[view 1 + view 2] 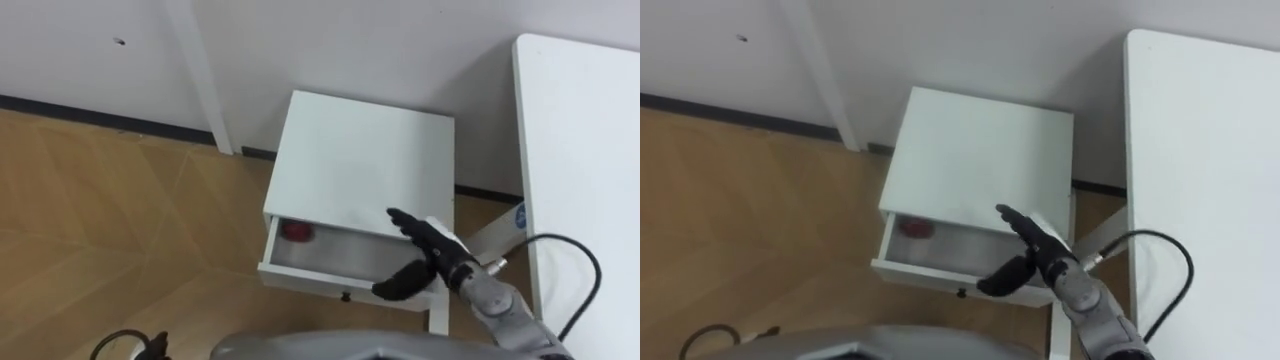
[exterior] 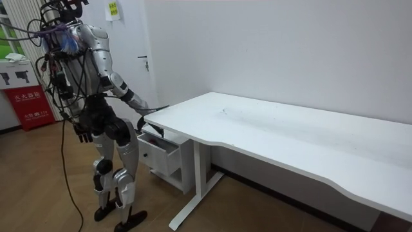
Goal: Put apple and close drawer
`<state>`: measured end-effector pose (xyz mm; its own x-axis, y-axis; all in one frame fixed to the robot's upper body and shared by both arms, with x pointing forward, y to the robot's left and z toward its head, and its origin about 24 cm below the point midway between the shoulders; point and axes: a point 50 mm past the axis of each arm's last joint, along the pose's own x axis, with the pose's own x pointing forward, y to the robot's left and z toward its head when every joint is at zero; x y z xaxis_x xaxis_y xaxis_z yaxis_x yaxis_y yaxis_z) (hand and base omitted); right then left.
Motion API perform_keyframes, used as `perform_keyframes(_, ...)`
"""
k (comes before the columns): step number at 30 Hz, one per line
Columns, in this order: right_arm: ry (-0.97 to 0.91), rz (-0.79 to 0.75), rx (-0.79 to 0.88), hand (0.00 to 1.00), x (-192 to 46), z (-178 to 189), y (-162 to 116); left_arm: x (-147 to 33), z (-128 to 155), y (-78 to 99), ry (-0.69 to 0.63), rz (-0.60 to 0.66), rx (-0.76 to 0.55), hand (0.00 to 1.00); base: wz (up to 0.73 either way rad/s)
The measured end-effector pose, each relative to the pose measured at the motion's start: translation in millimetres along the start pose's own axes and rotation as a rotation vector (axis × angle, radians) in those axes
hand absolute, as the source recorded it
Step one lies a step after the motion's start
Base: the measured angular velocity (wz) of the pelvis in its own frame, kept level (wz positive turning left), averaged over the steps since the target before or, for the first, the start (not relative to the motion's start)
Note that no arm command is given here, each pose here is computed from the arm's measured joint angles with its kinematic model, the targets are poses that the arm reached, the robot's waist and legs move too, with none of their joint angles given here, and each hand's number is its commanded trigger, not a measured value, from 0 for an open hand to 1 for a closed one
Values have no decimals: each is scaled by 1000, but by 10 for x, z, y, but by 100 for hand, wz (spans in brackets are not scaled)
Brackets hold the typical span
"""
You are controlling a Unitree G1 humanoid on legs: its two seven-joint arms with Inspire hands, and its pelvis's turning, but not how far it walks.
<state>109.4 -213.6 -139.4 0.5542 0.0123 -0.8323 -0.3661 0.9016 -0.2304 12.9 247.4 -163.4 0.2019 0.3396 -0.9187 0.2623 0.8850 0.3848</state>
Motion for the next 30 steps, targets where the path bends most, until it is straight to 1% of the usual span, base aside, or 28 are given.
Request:
perform_keyframes(1, 27, -6, 5, 0, -7, -66, 4, -1, -23, -5, 9, -2, -1, 0, 12)
perform_keyframes(2, 38, -13, 46, 0, -8, -98, 25, -2, -29, -6, 12, -1, -1, 0, 33)
perform_keyframes(3, 41, -29, 140, 0, -13, -135, 33, -3, -29, -21, 12, -4, -5, 0, 47)
perform_keyframes(4, 51, -48, 195, 0, -16, -172, 23, -3, -25, -38, 14, -7, -10, 0, 65)
perform_keyframes(6, 113, -170, 402, 0, -75, -378, -137, 6, 67, -108, 4, -23, -47, 0, 65)
perform_keyframes(7, 137, -202, 450, 0, -103, -452, -175, 10, 77, -99, 3, -21, -51, 0, 57)
perform_keyframes(8, 196, -262, 511, 0, -184, -633, -239, 15, 60, -46, 9, -4, -67, 0, 37)
perform_keyframes(9, 284, -317, 512, 0, -301, -857, -325, 18, 52, -24, 13, 3, -69, 0, 17)
perform_keyframes(10, 329, -342, 509, 0, -354, -951, -362, 15, 34, -24, 18, 5, -70, 0, -35)
perform_keyframes(11, 388, -375, 500, 0, -414, -1050, -396, 18, -7, 17, 31, 14, -67, 0, -55)
perform_keyframes(12, 429, -377, 500, 0, -448, -1117, -344, 39, -18, 122, 48, 32, -70, 0, -49)
perform_keyframes(14, 500, -359, 507, 0, -541, -1269, -218, 45, -66, 192, 81, 46, -84, 0, -8)
perform_keyframes(15, 546, -357, 508, 0, -602, -1355, -160, 44, -89, 190, 98, 43, -82, 0, 5)
perform_keyframes(18, 634, -335, 512, 0, -676, -1462, -63, 39, -102, 173, 106, 38, -75, 0, 3)
perform_keyframes(20, 651, -321, 500, 0, -664, -1454, -51, 29, -147, 152, 117, 34, -76, 0, 4)
perform_keyframes(24, 633, -316, 460, 0, -584, -1362, -106, -14, -329, 109, 180, 27, -73, 0, -10)
perform_keyframes(28, 576, -327, 443, 0, -434, -1172, -197, 6, -222, 190, 147, 83, -85, 0, -21)
perform_keyframes(30, 514, -327, 445, 0, -341, -1043, -210, 11, -206, 242, 141, 113, -80, 0, -12)
